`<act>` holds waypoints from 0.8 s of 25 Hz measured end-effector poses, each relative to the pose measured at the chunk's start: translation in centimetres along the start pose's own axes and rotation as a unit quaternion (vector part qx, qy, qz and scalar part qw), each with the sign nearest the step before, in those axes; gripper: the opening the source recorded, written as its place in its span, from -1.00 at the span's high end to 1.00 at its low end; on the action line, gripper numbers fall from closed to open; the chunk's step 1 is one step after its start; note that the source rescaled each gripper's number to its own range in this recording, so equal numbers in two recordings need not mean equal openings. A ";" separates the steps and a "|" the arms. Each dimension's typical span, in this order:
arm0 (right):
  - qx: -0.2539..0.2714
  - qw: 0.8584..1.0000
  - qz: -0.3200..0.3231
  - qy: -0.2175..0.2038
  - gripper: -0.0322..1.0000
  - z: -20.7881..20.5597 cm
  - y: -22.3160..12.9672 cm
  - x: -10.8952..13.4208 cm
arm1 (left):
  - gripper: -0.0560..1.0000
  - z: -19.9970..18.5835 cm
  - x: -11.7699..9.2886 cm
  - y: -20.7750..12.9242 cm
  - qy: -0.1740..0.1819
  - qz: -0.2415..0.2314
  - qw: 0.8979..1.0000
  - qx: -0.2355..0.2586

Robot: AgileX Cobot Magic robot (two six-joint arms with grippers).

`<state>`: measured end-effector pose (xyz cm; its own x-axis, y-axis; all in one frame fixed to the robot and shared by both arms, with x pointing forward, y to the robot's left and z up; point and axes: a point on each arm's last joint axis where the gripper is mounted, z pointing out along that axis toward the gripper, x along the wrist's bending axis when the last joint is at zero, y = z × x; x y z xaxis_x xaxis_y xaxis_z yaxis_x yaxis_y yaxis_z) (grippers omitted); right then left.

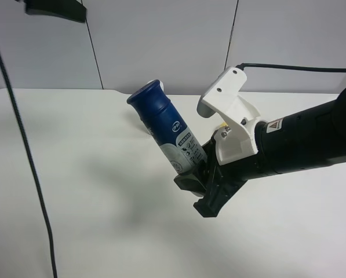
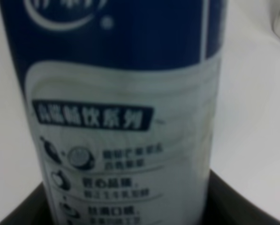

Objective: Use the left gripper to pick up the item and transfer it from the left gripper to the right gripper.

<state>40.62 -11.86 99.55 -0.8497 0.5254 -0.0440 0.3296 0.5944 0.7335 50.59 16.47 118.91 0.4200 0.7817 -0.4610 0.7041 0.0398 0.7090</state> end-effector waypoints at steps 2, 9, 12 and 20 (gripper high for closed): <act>0.000 1.000 0.000 0.000 0.94 0.0 0.0 0.0 | -0.98 -2.6 0.2 0.1 0.022 0.019 0.999 -0.017; 0.000 1.000 0.000 0.000 0.94 0.0 0.0 0.0 | -0.98 -10.4 -0.4 -1.5 0.117 0.091 0.988 -0.041; 0.000 1.000 0.000 0.000 0.94 0.0 0.0 0.0 | -0.98 -13.3 -0.5 -2.7 0.162 0.112 0.979 -0.056; 0.000 1.000 0.000 0.000 0.94 0.0 0.0 0.0 | -0.98 -17.4 0.6 -10.1 0.222 0.132 0.965 -0.055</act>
<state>40.62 -11.86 99.55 -0.8499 0.5250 -0.0447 0.3289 0.5950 0.7334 33.77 27.33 120.71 0.2737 0.9618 0.0000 0.5313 -0.1512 0.8336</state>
